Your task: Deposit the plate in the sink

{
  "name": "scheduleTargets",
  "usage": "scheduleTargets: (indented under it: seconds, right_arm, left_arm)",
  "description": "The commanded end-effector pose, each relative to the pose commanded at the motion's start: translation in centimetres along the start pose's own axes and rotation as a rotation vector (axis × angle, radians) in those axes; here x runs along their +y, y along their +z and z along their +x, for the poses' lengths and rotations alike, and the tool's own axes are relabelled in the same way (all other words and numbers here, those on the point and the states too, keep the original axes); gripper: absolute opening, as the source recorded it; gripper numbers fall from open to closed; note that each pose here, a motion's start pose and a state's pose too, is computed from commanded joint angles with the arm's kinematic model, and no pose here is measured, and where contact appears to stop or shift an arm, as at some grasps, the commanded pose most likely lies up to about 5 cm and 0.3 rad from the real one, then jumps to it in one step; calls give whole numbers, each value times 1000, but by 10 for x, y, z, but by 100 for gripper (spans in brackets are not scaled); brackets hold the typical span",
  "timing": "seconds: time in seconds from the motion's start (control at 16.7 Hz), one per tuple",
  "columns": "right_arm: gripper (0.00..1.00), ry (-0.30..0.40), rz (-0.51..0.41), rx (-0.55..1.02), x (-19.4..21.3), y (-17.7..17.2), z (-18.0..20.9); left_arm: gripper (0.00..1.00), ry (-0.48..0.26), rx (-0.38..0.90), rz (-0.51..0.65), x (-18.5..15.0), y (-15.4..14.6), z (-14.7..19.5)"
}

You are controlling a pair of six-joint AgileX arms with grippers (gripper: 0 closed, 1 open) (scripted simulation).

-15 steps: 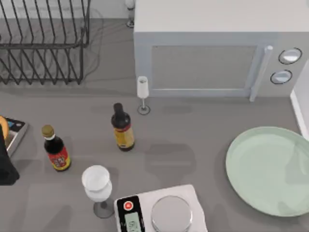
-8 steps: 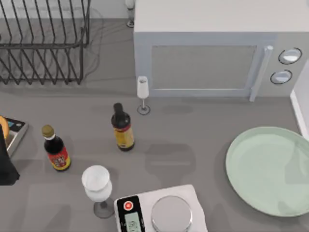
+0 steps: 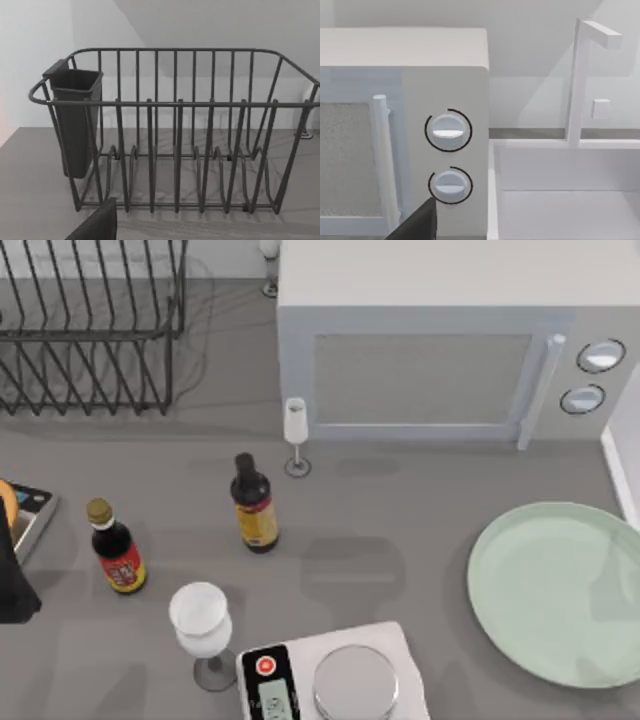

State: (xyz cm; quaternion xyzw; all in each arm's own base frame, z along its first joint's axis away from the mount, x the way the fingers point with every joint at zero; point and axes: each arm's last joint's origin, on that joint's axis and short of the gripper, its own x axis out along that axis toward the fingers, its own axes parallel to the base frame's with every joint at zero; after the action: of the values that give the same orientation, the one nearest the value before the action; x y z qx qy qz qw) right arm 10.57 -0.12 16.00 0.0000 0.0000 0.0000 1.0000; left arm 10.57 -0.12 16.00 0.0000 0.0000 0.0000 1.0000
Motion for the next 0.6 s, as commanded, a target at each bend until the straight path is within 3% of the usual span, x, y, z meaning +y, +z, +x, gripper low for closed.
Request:
scheduleTargets:
  seconds: [0.6]
  right_arm:
    - [100, 4, 4, 9, 0, 2, 0]
  left_arm:
    - [100, 0, 0, 0, 0, 0, 0]
